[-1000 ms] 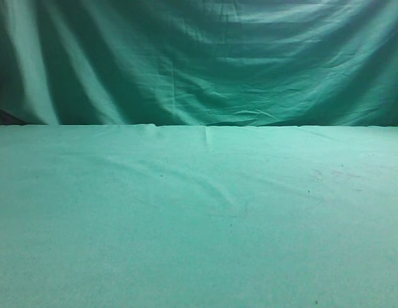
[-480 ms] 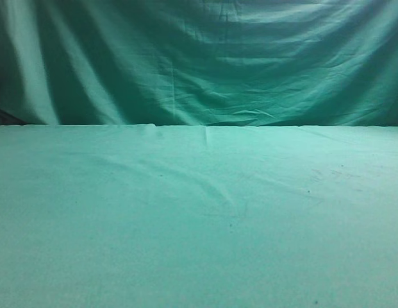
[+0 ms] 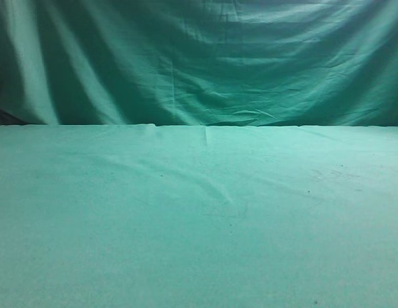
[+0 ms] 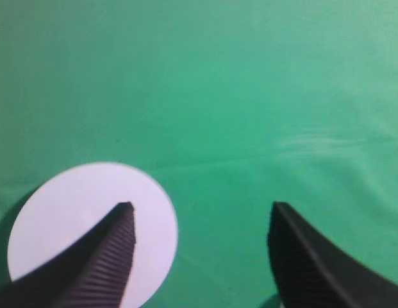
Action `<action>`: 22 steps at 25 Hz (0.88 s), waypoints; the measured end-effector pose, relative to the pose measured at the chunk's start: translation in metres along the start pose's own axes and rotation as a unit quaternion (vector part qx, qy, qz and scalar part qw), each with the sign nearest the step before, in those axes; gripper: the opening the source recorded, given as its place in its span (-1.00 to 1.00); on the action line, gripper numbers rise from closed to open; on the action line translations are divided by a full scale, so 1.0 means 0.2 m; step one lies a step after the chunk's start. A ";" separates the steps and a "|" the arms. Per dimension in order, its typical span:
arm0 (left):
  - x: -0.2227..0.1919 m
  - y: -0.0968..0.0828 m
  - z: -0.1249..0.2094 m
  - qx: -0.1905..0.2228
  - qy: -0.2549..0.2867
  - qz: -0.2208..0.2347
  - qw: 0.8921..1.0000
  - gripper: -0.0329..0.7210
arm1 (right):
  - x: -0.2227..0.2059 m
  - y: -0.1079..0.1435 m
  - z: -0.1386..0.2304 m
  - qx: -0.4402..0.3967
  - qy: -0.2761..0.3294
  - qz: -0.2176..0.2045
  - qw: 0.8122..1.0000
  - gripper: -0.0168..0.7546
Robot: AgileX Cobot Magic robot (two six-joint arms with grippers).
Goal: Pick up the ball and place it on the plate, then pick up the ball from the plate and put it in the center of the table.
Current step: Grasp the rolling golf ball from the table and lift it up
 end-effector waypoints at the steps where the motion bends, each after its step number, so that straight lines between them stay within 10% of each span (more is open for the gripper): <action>1: 0.03 -0.03 -0.02 -0.008 -0.007 0.004 1.000 0.13 | 0.00 0.00 0.00 0.000 0.000 0.000 1.000 -0.83; 9: 0.31 -0.28 -0.06 -0.103 -0.078 0.031 0.991 -0.91 | 0.00 0.01 -0.02 -0.014 -0.016 -0.004 1.000 -0.83; 17: 0.59 -0.46 0.02 -0.162 -0.148 0.058 0.974 -0.91 | 0.05 -0.01 -0.27 -0.082 -0.178 -0.010 0.981 -0.83; 22: 0.62 -0.50 0.15 -0.174 -0.186 0.077 0.964 -0.91 | 0.11 -0.01 -0.40 -0.046 -0.170 -0.009 0.984 -0.83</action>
Point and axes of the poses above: a point on each arm's last joint axis where the gripper is mounted, x pointing back along that axis away from the gripper, y along the wrist's bending axis when the last joint is at zero, z = x × y, the point moved 6 cm from there along -x, pointing out along that axis toward the gripper, and after that the axes turned 4 degrees about x, right-handed, at the moved point
